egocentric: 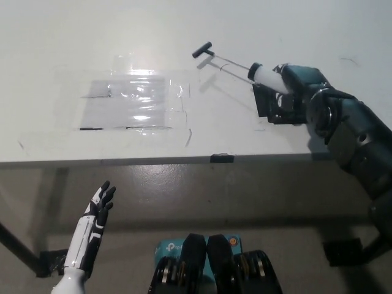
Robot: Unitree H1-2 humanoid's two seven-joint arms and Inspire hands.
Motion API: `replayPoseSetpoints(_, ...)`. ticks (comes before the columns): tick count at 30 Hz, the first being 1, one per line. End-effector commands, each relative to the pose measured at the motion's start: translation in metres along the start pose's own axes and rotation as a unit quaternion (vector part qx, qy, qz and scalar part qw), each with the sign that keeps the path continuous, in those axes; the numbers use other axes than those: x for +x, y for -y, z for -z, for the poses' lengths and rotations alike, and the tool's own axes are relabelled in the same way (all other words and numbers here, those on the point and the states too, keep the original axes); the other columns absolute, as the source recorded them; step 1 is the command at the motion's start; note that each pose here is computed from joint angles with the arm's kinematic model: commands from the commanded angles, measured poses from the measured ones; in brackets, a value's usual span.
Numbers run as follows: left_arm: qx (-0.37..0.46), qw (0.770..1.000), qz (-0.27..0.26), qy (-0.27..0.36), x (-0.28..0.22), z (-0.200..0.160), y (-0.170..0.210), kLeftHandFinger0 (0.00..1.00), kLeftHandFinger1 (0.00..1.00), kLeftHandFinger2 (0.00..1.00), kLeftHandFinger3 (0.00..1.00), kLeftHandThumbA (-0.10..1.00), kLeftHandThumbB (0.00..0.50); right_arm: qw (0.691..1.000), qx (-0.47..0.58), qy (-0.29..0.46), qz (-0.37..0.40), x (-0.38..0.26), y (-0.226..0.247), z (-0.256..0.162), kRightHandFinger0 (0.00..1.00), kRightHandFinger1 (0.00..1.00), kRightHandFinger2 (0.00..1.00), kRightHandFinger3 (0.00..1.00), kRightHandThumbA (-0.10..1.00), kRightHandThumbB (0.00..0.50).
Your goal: The robot uses right hand to pick up a small white air pumper and uses its left hand to compress it, and then puts it on the desk
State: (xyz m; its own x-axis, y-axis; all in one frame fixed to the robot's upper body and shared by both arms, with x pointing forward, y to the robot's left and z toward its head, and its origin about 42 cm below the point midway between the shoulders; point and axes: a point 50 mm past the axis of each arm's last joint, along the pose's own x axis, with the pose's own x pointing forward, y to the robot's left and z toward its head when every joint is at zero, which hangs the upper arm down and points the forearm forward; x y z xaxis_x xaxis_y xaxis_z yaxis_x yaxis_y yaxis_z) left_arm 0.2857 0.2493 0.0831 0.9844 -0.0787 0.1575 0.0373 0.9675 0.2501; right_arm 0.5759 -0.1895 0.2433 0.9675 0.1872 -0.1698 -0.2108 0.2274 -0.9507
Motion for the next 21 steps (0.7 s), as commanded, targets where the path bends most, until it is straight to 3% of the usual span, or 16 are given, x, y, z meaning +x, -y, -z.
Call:
replayPoseSetpoints(1,0.006,0.999,-0.008,0.037,0.007,-0.01,-0.009,1.0,1.0,1.0,1.0,1.0,0.044,0.995,0.002,0.057,0.078,0.002,0.047,-0.013,0.15,0.63,0.93,0.77,-0.1,0.116)
replayPoseSetpoints(7,0.005,0.999,-0.009,0.036,0.006,-0.01,-0.008,1.0,1.0,1.0,1.0,1.0,0.041,0.991,-0.015,0.101,0.092,-0.005,0.056,-0.013,0.15,0.62,0.92,0.77,-0.1,0.127)
replayPoseSetpoints(11,0.001,0.999,-0.012,0.047,0.007,-0.014,-0.009,1.0,1.0,1.0,1.0,1.0,0.059,0.985,-0.018,0.143,0.098,-0.019,0.058,-0.013,0.12,0.59,0.88,0.94,-0.1,0.114)
replayPoseSetpoints(15,-0.019,0.997,-0.027,0.07,0.008,-0.028,-0.014,1.0,1.0,1.0,1.0,0.99,0.027,0.973,-0.027,0.203,0.109,-0.05,0.059,-0.018,0.07,0.5,0.81,0.9,-0.1,0.12)
replayPoseSetpoints(21,-0.053,0.992,-0.049,0.105,0.016,-0.053,-0.025,1.0,1.0,1.0,1.0,1.0,0.07,0.96,-0.033,0.249,0.124,-0.111,0.069,-0.035,0.12,0.57,0.85,0.94,-0.1,0.151)
